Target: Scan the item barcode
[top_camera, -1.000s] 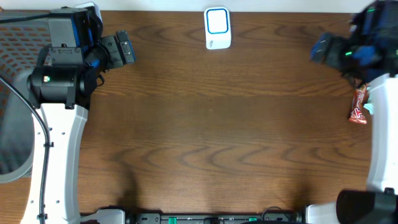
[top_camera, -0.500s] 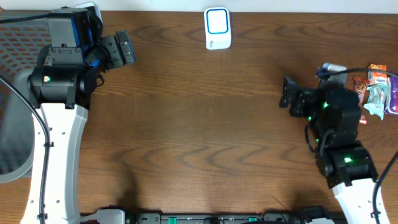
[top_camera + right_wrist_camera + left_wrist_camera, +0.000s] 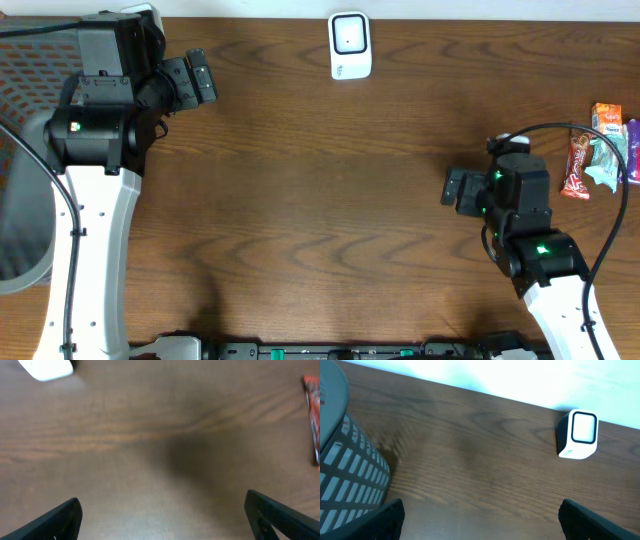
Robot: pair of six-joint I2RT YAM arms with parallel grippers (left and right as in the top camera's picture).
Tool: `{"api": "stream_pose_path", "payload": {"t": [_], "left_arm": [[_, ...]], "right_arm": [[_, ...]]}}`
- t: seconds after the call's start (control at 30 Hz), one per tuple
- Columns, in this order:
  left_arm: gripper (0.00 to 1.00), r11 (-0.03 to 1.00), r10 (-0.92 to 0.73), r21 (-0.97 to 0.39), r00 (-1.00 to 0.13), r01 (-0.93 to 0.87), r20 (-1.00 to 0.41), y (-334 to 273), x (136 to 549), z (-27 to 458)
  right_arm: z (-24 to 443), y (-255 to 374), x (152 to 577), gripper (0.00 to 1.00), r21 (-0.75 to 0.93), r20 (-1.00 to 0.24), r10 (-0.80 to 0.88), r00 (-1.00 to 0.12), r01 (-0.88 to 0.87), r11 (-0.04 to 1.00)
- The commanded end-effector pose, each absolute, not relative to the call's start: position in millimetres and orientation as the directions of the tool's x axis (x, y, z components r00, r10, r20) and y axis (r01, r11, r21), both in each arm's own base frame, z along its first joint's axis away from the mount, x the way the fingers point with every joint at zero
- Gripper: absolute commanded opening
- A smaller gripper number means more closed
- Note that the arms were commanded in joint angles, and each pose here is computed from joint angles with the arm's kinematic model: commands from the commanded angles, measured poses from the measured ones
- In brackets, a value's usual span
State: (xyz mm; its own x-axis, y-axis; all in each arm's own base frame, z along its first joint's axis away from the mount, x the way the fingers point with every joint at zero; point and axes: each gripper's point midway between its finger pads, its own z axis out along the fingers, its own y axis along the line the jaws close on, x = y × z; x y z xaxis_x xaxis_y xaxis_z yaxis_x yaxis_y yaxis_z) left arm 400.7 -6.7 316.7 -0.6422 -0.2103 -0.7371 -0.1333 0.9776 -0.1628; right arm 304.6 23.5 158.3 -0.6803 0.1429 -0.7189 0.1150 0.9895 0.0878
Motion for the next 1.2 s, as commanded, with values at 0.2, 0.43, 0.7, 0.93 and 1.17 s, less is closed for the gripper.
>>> {"api": "stream_pose_path", "payload": {"t": [0.2, 0.43, 0.7, 0.93, 1.17], "left_arm": [[0.98, 0.976, -0.216, -0.158, -0.636, -0.147, -0.741, -3.5, 402.4, 318.7], [0.98, 0.976, -0.216, -0.158, -0.636, -0.147, -0.741, -3.5, 402.4, 318.7], [0.98, 0.976, -0.216, -0.158, -0.636, -0.147, -0.741, -3.5, 402.4, 318.7], [0.98, 0.976, -0.216, -0.158, -0.636, -0.147, -0.741, -3.5, 402.4, 318.7], [0.98, 0.976, -0.216, -0.158, -0.636, -0.147, -0.741, -3.5, 402.4, 318.7]], "right_arm": [[148.4, 22.7, 298.0, 0.99, 0.071, -0.690, 0.140, -0.710, 0.126, 0.989], [164.1, 23.5, 292.8, 0.99, 0.093, -0.731, 0.146, -0.667, 0.115, 0.989], [156.7, 17.9, 287.2, 0.99, 0.133, -0.817, 0.172, -0.550, 0.111, 0.985], [153.8, 27.4, 288.7, 0.99, 0.203, -0.916, 0.200, -0.347, 0.027, 0.979], [161.6, 22.9, 274.1, 0.99, 0.228, -0.954, 0.223, -0.202, 0.001, 0.974]]}}
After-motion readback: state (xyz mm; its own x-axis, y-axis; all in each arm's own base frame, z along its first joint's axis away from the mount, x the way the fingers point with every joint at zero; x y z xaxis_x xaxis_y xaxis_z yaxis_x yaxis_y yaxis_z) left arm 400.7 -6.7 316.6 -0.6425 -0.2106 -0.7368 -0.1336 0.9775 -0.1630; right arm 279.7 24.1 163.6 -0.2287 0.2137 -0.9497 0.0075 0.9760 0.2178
